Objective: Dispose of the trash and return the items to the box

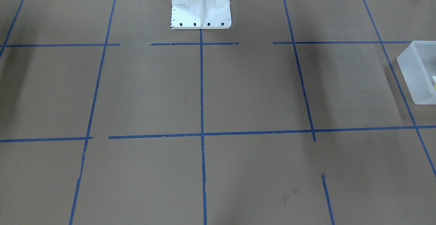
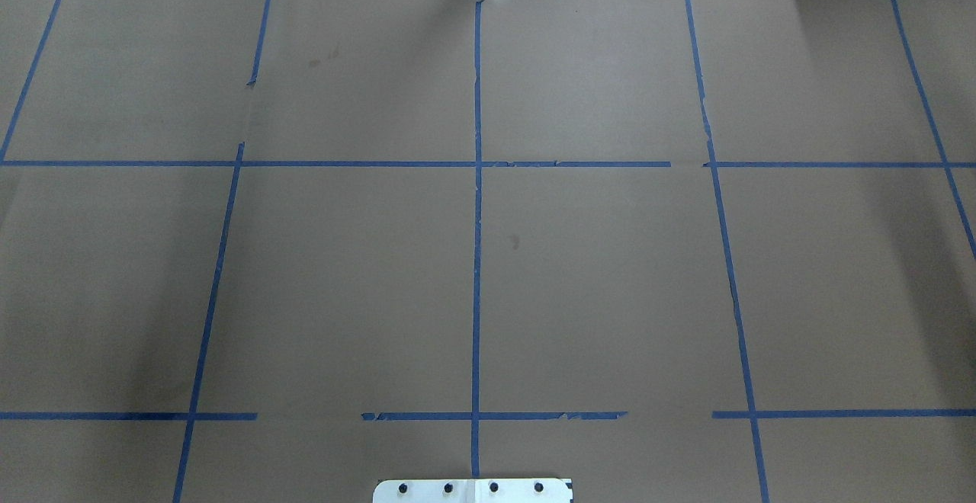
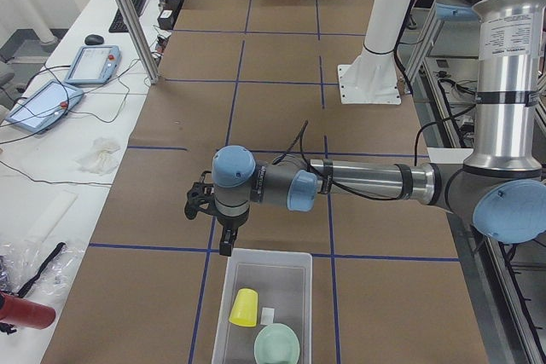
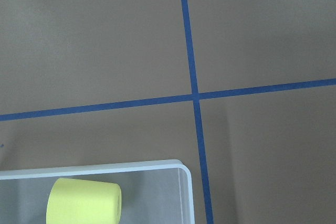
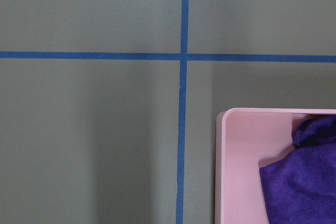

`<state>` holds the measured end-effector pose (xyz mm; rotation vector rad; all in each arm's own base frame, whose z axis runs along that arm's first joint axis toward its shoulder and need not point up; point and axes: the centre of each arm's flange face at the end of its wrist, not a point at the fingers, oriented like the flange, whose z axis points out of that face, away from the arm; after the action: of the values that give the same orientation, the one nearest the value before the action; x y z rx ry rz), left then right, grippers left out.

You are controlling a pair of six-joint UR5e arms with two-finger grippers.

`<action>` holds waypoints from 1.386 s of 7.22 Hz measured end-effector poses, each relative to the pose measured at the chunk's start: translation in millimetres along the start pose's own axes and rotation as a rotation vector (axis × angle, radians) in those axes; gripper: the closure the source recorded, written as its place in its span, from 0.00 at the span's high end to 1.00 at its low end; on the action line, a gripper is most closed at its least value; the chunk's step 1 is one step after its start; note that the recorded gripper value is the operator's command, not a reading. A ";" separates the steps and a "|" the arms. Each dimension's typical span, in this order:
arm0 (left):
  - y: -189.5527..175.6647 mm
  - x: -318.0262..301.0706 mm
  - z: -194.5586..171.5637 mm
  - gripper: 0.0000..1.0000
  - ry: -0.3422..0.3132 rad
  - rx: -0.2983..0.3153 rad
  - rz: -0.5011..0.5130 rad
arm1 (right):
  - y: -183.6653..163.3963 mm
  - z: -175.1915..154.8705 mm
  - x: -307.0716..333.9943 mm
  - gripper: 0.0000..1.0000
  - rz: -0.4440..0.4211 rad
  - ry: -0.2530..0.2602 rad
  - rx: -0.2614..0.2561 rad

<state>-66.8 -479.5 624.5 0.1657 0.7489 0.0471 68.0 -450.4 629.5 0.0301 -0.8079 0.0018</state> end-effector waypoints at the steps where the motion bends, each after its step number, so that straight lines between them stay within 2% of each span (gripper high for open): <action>1: 0.4 -0.2 0.1 1.00 0.001 0.000 -0.013 | 0.3 0.4 0.4 1.00 0.001 0.000 -0.001; 5: -0.4 0.6 -0.9 1.00 0.002 0.005 -0.113 | 0.5 0.7 0.9 1.00 0.014 0.001 -0.002; 7: -0.3 0.6 -1.2 1.00 0.002 0.007 -0.114 | -1.3 -1.2 -1.1 1.00 0.105 0.002 0.007; 10: -0.5 1.0 -1.5 1.00 0.002 0.008 -0.111 | -2.4 -2.7 -2.6 1.00 0.139 0.002 0.012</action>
<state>-67.1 -479.7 622.6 0.1313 0.7594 -0.0614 68.2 -452.7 625.8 -0.0146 -0.8066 0.1385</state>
